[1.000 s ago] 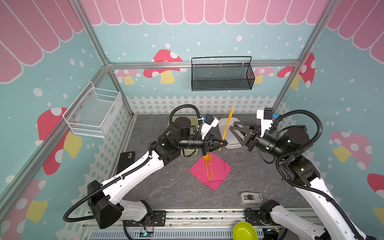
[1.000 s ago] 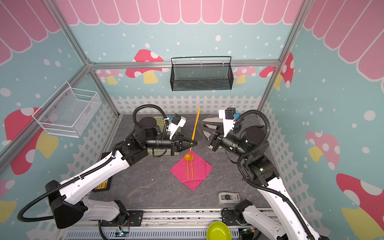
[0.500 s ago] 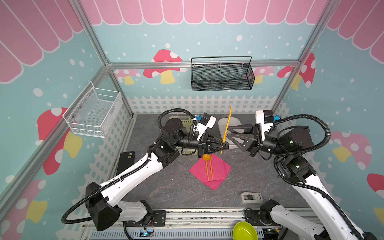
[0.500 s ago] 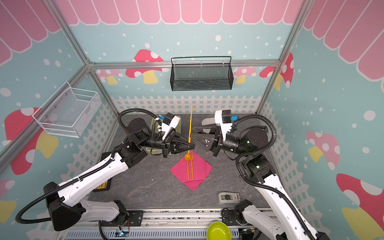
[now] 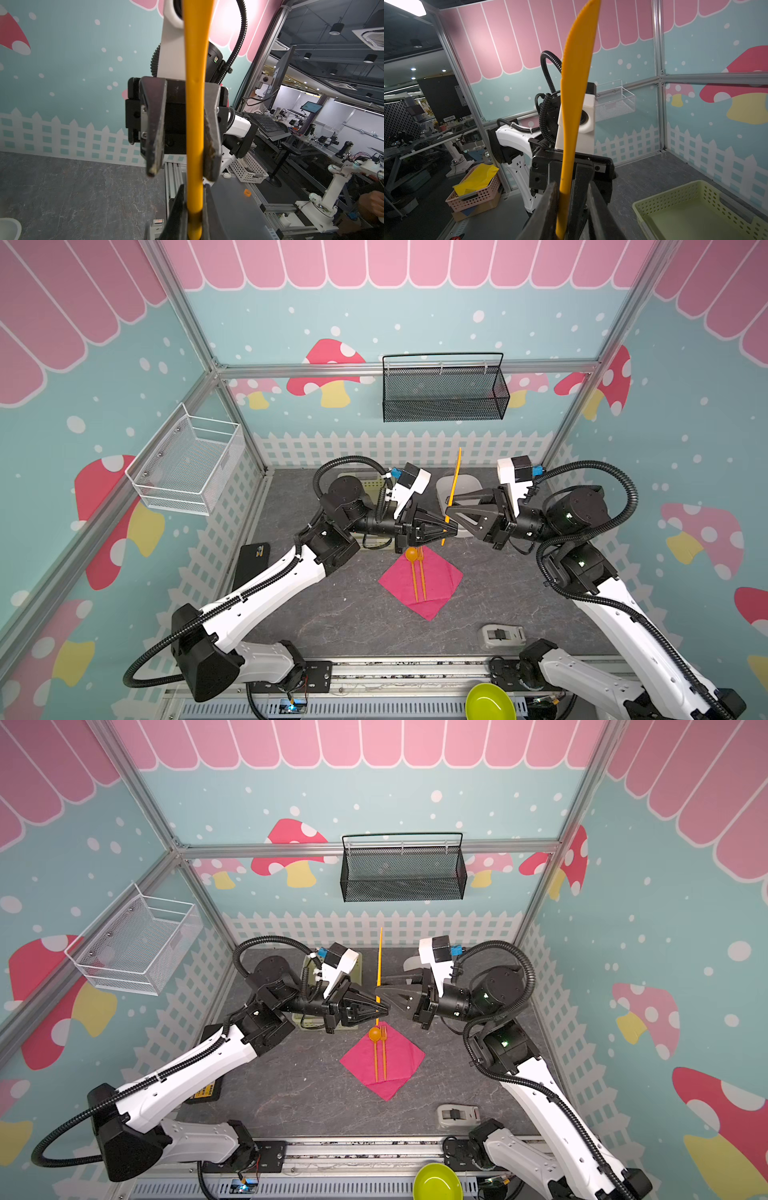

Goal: Place the utensils on the paper napkin and roll it up

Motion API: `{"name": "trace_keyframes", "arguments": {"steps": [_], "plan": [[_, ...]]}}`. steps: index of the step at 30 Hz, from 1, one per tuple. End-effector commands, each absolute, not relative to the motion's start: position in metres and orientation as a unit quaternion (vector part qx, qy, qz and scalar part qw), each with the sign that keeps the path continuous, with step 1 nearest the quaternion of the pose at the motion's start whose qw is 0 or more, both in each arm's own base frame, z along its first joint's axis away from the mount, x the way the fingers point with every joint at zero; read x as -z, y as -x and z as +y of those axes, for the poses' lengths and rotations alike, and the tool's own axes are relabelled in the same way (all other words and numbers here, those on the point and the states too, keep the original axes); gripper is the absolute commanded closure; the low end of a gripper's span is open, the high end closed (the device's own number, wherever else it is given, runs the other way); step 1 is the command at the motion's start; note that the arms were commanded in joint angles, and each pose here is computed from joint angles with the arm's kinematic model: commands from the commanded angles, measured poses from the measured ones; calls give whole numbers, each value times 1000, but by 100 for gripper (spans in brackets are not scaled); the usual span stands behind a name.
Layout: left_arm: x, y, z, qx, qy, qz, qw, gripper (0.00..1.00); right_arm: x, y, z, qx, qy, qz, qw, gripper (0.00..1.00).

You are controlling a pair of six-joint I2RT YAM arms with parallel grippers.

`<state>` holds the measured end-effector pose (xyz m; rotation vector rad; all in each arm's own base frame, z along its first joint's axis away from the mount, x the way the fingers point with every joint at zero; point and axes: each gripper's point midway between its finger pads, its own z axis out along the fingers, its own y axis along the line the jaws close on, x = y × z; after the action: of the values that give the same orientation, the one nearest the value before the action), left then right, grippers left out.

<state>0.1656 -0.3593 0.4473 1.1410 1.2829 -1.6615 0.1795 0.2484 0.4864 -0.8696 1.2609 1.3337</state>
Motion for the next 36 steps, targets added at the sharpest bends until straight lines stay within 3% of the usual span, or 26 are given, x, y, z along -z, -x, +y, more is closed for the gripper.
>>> {"name": "trace_keyframes", "arguments": {"steps": [1, 36], "plan": [[-446, -169, -360, 640, -441, 506, 374, 100, -483, -176, 253, -568, 374, 522, 515, 73], [-446, -169, -355, 629, -438, 508, 393, 100, -480, -167, 248, -558, 384, 530, 510, 72]]}}
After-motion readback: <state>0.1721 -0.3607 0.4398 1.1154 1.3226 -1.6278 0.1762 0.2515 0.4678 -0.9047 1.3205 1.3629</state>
